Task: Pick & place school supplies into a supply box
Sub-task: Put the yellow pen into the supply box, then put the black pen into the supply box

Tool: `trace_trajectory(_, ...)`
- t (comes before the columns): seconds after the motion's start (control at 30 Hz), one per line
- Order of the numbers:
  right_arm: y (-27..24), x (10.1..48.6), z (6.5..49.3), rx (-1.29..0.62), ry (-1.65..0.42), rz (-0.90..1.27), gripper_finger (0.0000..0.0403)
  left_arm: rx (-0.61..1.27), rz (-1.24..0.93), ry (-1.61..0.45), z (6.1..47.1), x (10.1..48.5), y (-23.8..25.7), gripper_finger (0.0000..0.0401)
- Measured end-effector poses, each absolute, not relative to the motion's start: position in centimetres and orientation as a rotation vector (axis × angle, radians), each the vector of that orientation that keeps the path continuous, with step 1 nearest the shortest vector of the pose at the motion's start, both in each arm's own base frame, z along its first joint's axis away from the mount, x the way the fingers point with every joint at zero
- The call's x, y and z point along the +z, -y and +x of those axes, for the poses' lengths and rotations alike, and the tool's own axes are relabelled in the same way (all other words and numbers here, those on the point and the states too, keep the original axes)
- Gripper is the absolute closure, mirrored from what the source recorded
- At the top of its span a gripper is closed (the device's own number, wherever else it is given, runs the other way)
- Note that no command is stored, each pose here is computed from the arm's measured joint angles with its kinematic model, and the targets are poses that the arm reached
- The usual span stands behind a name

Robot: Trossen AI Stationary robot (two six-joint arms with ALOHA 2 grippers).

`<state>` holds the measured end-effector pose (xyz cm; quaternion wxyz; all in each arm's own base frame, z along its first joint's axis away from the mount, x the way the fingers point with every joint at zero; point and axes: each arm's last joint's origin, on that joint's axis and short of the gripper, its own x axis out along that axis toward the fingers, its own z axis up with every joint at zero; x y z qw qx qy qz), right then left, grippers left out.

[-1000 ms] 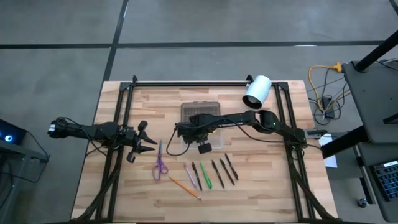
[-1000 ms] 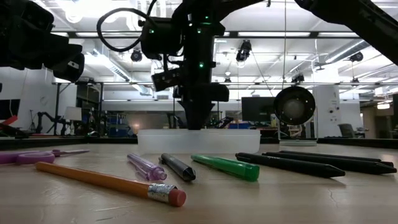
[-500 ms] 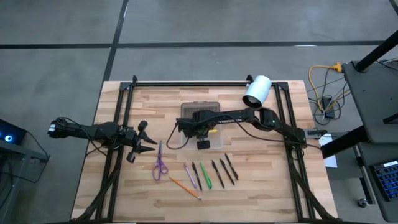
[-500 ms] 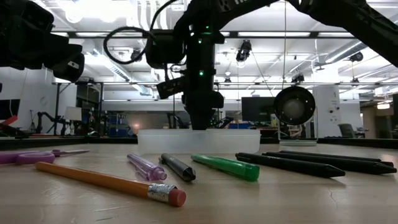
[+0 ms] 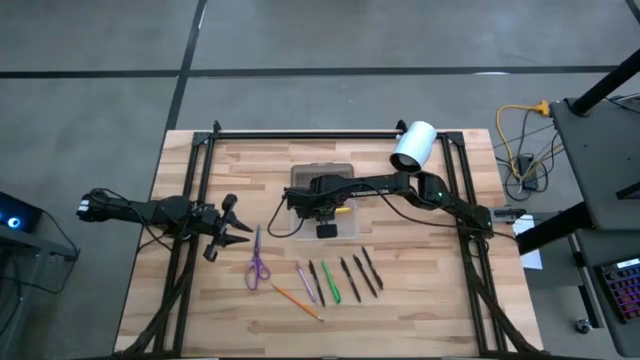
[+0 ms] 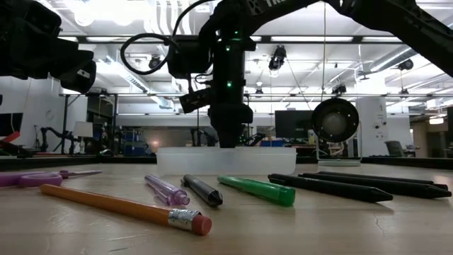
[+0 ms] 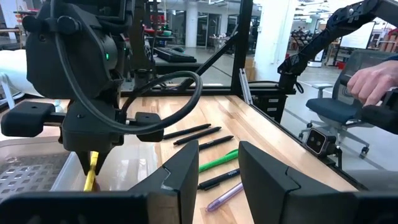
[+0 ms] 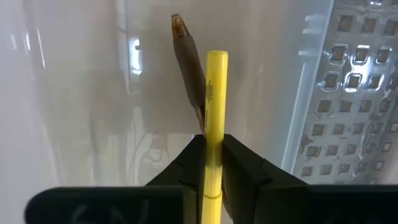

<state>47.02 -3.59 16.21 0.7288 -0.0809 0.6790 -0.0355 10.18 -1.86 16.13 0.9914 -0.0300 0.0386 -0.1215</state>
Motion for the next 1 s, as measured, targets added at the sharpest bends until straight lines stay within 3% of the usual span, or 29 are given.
trace_trajectory(0.63,1.7,17.1,46.9,-0.086,-1.509,-0.157,0.0275,-0.244,-0.060,-0.077,10.2,16.1,1.9,0.0302)
trace_trajectory(1.0,0.1,21.6,46.1,-0.410,-1.524,0.181,0.0264,-0.244,-0.060,-0.077,10.2,16.1,1.9,0.0302)
